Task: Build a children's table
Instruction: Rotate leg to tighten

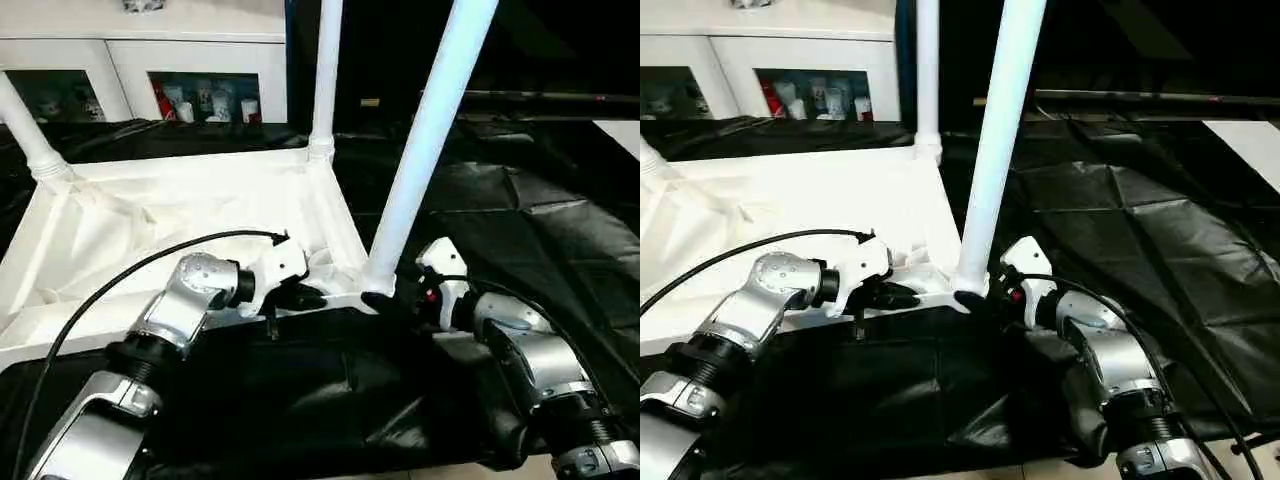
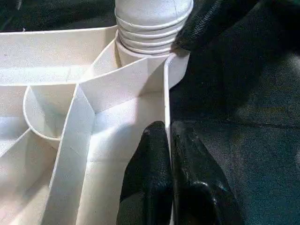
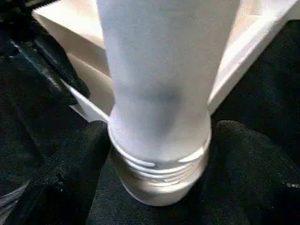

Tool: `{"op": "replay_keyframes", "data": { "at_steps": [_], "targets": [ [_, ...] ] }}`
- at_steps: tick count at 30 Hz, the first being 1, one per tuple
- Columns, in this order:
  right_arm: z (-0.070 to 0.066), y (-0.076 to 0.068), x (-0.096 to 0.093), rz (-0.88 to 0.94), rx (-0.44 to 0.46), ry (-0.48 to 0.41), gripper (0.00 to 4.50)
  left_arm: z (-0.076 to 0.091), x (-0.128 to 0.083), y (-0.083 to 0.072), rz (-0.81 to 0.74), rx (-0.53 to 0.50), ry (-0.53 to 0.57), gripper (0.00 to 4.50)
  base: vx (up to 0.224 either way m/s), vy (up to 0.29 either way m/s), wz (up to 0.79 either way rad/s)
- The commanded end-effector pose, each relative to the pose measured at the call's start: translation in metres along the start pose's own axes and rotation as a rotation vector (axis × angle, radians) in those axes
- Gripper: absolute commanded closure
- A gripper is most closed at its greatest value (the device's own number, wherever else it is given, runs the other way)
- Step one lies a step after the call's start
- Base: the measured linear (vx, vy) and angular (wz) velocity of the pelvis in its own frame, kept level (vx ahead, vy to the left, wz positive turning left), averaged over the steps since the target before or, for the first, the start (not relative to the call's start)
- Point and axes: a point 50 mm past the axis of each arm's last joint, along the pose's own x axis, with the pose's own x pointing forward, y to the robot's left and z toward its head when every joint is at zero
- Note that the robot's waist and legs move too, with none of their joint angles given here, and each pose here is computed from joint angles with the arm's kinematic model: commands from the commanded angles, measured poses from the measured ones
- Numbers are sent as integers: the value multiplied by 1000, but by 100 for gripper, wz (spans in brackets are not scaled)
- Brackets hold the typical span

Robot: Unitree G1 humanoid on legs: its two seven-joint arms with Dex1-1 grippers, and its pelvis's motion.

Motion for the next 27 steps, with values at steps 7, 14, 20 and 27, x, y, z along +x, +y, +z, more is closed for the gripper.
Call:
{"op": "replay_keyframes", "data": {
  "at_steps": [7, 14, 20, 27],
  "targets": [
    [6, -4, -3, 0, -12, -23, 86, -3, 3, -7, -43, 4, -15, 450, 0, 0, 0],
    [6, -3, -2, 6, 10, -42, 141, -3, 4, -8, -47, 4, -13, 450, 0, 0, 0],
    [4, 0, 0, 11, 17, -42, 170, -3, 5, -8, -49, 4, -11, 450, 0, 0, 0],
    [-9, -2, 8, -168, 85, -30, 175, 1, 20, -5, 34, -18, 0, 450, 0, 0, 0]
  ]
}}
